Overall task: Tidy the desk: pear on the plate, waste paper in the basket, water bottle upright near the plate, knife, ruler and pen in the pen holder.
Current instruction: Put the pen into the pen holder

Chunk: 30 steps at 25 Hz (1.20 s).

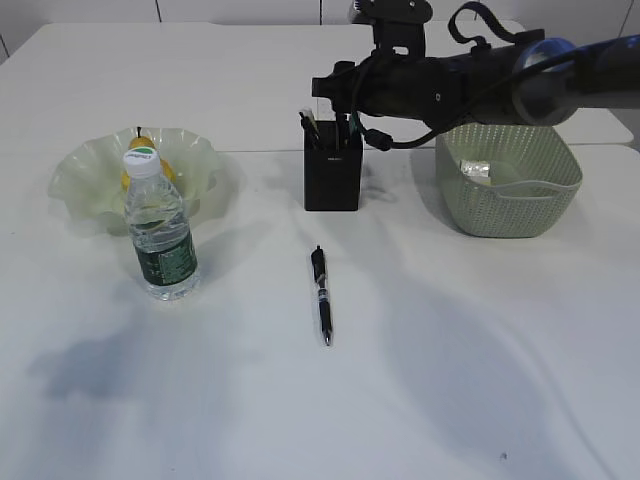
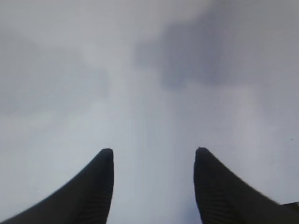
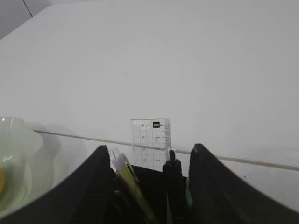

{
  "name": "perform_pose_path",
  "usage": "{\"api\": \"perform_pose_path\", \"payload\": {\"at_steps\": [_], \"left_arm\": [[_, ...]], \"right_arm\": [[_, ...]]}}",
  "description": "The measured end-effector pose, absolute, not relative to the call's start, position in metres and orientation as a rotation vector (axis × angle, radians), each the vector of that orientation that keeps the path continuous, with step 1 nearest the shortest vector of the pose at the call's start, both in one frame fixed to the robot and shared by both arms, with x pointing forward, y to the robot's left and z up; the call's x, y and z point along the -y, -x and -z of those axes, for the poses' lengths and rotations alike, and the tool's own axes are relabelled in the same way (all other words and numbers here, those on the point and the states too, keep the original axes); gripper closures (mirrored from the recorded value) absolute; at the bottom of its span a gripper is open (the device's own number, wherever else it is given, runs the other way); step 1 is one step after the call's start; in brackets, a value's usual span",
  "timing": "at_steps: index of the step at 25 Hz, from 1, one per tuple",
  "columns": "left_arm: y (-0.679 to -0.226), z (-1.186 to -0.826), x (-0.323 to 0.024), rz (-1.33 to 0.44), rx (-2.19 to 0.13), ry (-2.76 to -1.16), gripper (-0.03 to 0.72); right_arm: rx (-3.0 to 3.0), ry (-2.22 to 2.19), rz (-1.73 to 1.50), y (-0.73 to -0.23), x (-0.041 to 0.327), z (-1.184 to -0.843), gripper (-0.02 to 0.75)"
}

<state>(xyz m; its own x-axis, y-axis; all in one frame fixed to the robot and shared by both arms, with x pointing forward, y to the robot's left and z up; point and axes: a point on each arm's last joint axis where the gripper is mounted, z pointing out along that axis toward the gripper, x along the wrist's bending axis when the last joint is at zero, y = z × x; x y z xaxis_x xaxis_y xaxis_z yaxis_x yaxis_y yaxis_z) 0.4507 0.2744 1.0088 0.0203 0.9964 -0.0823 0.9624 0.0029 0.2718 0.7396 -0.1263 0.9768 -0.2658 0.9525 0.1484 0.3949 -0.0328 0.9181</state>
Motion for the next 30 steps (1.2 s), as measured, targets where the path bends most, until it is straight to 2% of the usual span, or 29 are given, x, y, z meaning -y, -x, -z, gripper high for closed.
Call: {"api": "perform_pose_path", "payload": {"at_steps": [11,21,30], "left_arm": [[-0.451,-1.009,-0.274,-0.195,-2.028,-2.046,0.304],[-0.45,-1.008,-0.274,-0.183,-2.035,-2.054,0.304],[-0.449,-1.008,-0.274,-0.181,-2.036,-2.056,0.304]], "right_arm": [[-1.826,-1.467,-1.113,-0.717,0.136,-1.02,0.337],[-2.154,-1.564,-0.916,-0.668,0.142,-1.063,0.337],[-2.391,-1.88,-0.799,-0.633,0.131,-1.061,0.363]]}}
